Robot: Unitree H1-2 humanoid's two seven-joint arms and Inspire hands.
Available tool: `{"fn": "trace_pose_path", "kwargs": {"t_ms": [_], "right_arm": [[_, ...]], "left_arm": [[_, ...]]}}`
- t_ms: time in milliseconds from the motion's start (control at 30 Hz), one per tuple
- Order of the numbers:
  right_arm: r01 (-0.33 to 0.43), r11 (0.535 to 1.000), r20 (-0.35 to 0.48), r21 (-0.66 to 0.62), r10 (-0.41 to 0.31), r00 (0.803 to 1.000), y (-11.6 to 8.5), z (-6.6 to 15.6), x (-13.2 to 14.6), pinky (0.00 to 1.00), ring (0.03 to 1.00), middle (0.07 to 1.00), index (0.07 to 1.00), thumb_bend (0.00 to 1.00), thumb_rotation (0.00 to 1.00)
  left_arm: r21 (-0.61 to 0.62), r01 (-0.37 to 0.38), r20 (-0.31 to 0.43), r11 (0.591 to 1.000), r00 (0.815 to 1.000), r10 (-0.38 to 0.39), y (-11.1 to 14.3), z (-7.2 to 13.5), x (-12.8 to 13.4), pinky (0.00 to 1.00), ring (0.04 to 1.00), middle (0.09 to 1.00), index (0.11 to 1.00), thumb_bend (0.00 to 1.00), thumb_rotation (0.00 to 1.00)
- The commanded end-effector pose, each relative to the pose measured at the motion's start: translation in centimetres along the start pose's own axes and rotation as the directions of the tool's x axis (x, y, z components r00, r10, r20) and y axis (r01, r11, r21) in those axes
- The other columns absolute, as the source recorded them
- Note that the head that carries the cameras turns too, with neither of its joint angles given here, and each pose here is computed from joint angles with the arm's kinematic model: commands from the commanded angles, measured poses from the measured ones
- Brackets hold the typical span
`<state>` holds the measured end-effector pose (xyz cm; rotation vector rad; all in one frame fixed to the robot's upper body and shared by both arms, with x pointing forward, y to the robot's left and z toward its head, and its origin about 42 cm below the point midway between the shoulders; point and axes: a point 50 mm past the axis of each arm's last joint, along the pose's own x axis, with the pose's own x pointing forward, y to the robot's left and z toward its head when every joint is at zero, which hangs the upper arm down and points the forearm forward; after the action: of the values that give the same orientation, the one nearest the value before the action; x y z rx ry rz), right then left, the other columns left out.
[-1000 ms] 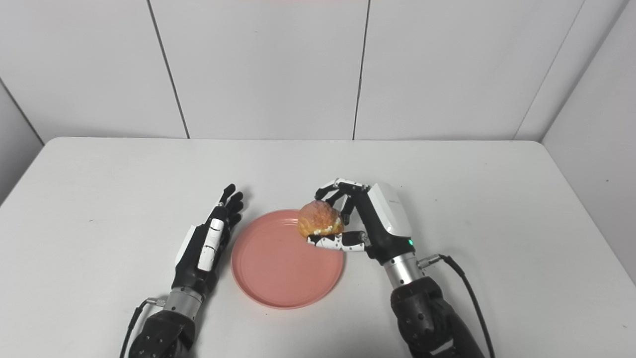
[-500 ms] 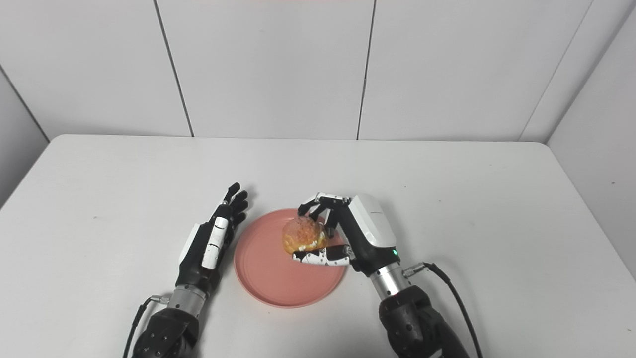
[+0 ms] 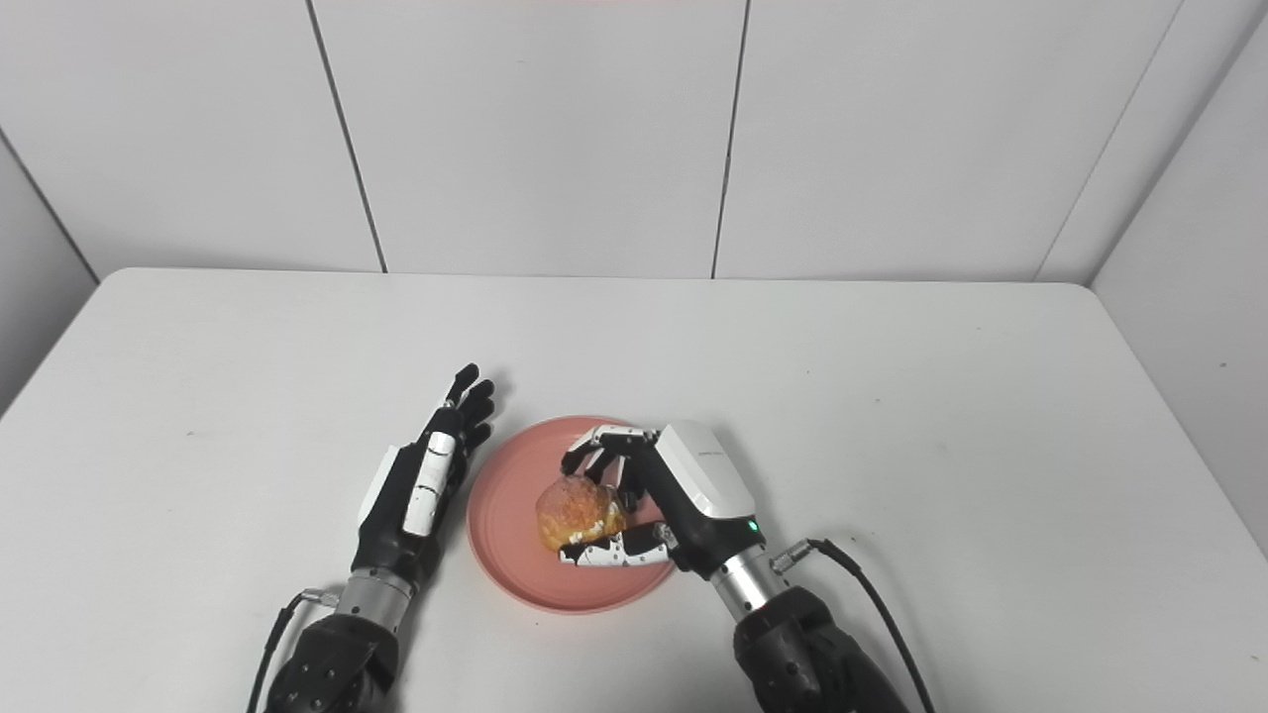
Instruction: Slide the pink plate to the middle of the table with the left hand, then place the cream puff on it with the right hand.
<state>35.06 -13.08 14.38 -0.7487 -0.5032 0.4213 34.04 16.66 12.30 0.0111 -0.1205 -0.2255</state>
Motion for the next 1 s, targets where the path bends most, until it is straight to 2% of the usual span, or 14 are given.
{"fn": "trace_pose_path", "kwargs": {"t_ms": [0,133,167,200,233,333,400,433,467,533,700,833,967], "right_arm": [[0.023,0.999,0.091,-0.022,-0.021,0.996,-1.2,0.9,1.2,0.46,0.552,0.515,0.474,0.52,0.0],[0.027,0.999,0.108,-0.045,-0.022,0.994,-1.4,0.9,1.1,0.53,0.623,0.531,0.469,0.51,0.0],[0.031,0.998,0.121,-0.053,-0.025,0.992,-1.5,0.8,1.1,0.56,0.645,0.596,0.48,0.51,0.04],[0.033,0.998,0.135,-0.061,-0.025,0.991,-1.5,0.8,1.1,0.56,0.65,0.621,0.483,0.5,0.06],[0.034,0.997,0.143,-0.066,-0.024,0.989,-1.6,0.7,1.1,0.59,0.683,0.694,0.492,0.5,0.1],[0.025,0.997,0.166,-0.076,-0.013,0.986,-1.9,0.8,1.1,0.68,0.774,0.793,0.498,0.5,0.13],[0.024,0.996,0.181,-0.088,-0.008,0.983,-2.1,0.9,1.0,0.72,0.813,0.825,0.499,0.49,0.13],[0.024,0.995,0.187,-0.094,-0.006,0.982,-2.2,0.9,1.0,0.73,0.822,0.832,0.499,0.49,0.14],[0.022,0.994,0.19,-0.103,-0.002,0.982,-2.3,1.0,1.0,0.76,0.846,0.85,0.694,0.48,0.13],[0.022,0.993,0.196,-0.115,0.001,0.981,-2.4,1.0,0.9,0.78,0.858,0.863,0.76,0.47,0.15],[0.026,0.99,0.206,-0.136,0.002,0.978,-2.6,0.9,0.7,0.8,0.876,0.887,0.792,0.51,0.18],[0.037,0.988,0.219,-0.153,-0.003,0.976,-2.8,0.9,0.6,0.81,0.879,0.902,0.795,0.54,0.3],[0.05,0.986,0.225,-0.162,-0.013,0.974,-2.9,0.8,0.6,0.85,0.88,0.905,0.804,0.56,0.35]], "left_arm": [[0.003,0.029,-0.01,1.0,1.0,-0.029,-0.7,-0.2,-0.3,0.95,0.959,0.956,0.942,0.66,1.0],[0.001,0.026,-0.009,1.0,1.0,-0.026,-0.8,-0.2,-0.2,0.95,0.957,0.954,0.94,0.65,1.0],[-0.001,0.025,-0.009,1.0,1.0,-0.025,-0.8,-0.2,-0.2,0.95,0.955,0.952,0.939,0.65,1.0],[0.001,0.026,-0.009,1.0,1.0,-0.026,-0.8,-0.2,-0.2,0.95,0.955,0.952,0.939,0.65,1.0],[0.003,0.027,-0.009,1.0,1.0,-0.027,-0.8,-0.2,-0.2,0.95,0.955,0.954,0.941,0.65,1.0],[0.007,0.029,0.0,1.0,1.0,-0.029,-0.8,-0.2,-0.2,0.94,0.951,0.953,0.941,0.65,1.0],[0.005,0.028,-0.001,1.0,1.0,-0.028,-0.8,-0.2,-0.2,0.94,0.948,0.953,0.939,0.64,1.0],[0.001,0.028,0.0,1.0,1.0,-0.028,-0.8,-0.2,-0.2,0.94,0.947,0.953,0.938,0.64,1.0],[0.0,0.03,0.001,1.0,1.0,-0.03,-0.8,-0.2,-0.2,0.95,0.95,0.957,0.939,0.64,1.0],[-0.001,0.031,0.001,1.0,1.0,-0.031,-0.7,-0.2,-0.2,0.95,0.95,0.958,0.939,0.64,1.0],[-0.017,0.022,0.001,1.0,1.0,-0.022,-0.8,-0.2,-0.2,0.95,0.949,0.956,0.936,0.63,1.0],[-0.015,0.018,0.004,1.0,1.0,-0.018,-0.9,-0.2,-0.2,0.95,0.951,0.955,0.936,0.62,1.0],[-0.01,0.013,0.003,1.0,1.0,-0.013,-0.9,-0.1,-0.3,0.95,0.951,0.954,0.933,0.62,1.0]]}}
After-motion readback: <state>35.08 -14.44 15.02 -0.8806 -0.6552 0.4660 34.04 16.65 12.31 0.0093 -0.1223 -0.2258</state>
